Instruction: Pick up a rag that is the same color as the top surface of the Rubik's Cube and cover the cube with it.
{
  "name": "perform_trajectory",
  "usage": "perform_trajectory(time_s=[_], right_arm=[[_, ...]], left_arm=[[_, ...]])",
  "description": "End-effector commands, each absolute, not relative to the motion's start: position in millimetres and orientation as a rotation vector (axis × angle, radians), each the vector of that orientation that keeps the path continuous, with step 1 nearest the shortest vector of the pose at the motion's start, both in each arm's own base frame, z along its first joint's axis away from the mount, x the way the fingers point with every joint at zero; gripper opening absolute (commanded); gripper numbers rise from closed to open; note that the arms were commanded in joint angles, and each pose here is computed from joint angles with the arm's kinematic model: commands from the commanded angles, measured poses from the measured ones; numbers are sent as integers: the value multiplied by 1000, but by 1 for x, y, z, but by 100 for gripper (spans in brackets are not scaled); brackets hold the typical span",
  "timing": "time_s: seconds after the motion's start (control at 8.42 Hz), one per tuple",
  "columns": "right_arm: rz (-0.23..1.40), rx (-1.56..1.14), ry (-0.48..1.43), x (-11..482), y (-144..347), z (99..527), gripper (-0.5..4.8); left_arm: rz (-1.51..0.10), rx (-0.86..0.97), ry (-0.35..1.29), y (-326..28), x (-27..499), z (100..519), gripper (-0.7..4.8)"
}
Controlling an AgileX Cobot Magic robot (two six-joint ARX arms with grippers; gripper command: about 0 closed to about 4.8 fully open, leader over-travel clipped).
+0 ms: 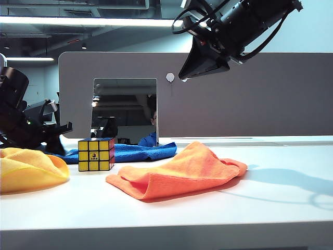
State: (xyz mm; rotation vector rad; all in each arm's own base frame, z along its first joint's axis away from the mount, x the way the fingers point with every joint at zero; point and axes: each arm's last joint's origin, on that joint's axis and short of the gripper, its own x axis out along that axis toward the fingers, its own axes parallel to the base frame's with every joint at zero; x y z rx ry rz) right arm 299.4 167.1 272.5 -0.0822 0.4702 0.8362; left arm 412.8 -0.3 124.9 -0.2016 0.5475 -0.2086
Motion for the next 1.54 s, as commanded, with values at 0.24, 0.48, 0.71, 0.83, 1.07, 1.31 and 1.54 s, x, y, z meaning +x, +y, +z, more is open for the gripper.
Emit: perform_trajectory(time_s=[0.24, 0.48, 0.71, 0.83, 1.07, 1.31, 1.54], right_arm=[[839, -81, 452, 299, 167, 276, -5], [838, -81, 462, 299, 167, 275, -6], [835, -84, 478, 298, 167, 274, -5], [835, -83, 475, 299, 167, 274, -5], [836, -84, 474, 299, 167, 274, -5], [837, -89, 471, 299, 167, 274, -5], [842, -113, 458, 299, 167, 274, -5]], left_arm=[[-306, -228, 539, -3, 413, 125, -6], [-453, -264, 392, -8, 417, 143, -6], [-504, -288, 256, -12, 418, 167, -6], [-557, -323, 190, -13, 414, 193, -6], [-657, -317, 122, -26, 404, 225, -6], [-830, -339, 102, -68, 387, 254, -6], [-904, -383, 130, -93, 378, 261, -5]])
